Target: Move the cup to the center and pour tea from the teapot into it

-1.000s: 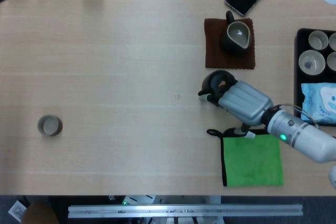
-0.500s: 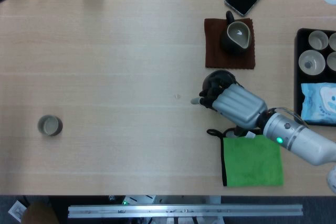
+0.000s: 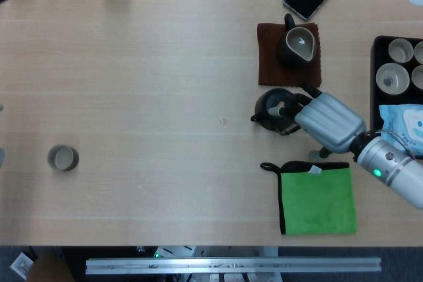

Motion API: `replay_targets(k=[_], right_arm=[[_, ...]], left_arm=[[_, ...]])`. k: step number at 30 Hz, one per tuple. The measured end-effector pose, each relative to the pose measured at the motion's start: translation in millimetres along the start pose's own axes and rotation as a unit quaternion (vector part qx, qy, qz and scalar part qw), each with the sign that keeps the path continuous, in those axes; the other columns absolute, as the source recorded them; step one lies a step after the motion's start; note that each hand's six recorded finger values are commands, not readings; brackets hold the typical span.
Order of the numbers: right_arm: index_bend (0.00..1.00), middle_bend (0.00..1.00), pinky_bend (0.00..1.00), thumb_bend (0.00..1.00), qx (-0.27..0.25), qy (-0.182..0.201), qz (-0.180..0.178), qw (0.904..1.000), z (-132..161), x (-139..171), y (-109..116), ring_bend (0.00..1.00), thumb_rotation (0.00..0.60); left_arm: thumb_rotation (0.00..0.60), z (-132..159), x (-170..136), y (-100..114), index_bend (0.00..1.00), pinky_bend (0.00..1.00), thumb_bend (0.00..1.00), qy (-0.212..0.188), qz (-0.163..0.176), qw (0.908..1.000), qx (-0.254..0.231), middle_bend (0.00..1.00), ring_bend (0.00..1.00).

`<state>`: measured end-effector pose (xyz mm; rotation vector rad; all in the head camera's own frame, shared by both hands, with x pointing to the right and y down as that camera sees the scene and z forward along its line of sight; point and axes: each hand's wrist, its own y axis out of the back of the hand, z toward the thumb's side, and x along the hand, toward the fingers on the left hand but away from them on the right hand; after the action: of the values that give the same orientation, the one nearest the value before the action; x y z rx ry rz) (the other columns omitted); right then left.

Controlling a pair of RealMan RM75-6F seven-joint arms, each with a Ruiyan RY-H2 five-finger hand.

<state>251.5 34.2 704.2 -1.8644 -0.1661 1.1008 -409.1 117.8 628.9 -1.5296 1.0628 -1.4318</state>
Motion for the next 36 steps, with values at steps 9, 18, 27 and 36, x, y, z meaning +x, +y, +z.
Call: replay_targets(k=[9, 18, 27, 36], right_arm=[[0.32, 0.37, 0.00, 0.00, -0.008, -0.014, 0.005, 0.9999, -7.8, -9.2, -6.0, 0.26, 0.600], [0.34, 0.39, 0.00, 0.00, -0.001, -0.009, 0.019, 0.9998, -3.6, -11.7, -12.2, 0.27, 0.600], [0.35, 0.39, 0.00, 0.00, 0.004, -0.010, 0.033, 0.9994, -1.4, -13.6, -18.1, 0.27, 0.600], [0.35, 0.40, 0.00, 0.00, 0.011, -0.011, 0.051, 0.9986, -1.4, -11.6, -27.1, 0.27, 0.600]], left_arm=[[0.600, -1.5, -2.9, 0.4, 0.21, 0.03, 0.34, 0.003, 0.000, 1.0000, -0.002, 0.19, 0.11], [0.600, -3.7, -5.4, -0.3, 0.21, 0.03, 0.34, 0.007, -0.001, 1.0000, -0.003, 0.19, 0.11], [0.600, -5.2, -7.4, -0.4, 0.21, 0.03, 0.34, 0.009, -0.001, 1.0000, -0.004, 0.19, 0.11], [0.600, -5.3, -8.0, -1.7, 0.21, 0.03, 0.34, 0.009, -0.002, 0.9999, -0.005, 0.19, 0.11]])
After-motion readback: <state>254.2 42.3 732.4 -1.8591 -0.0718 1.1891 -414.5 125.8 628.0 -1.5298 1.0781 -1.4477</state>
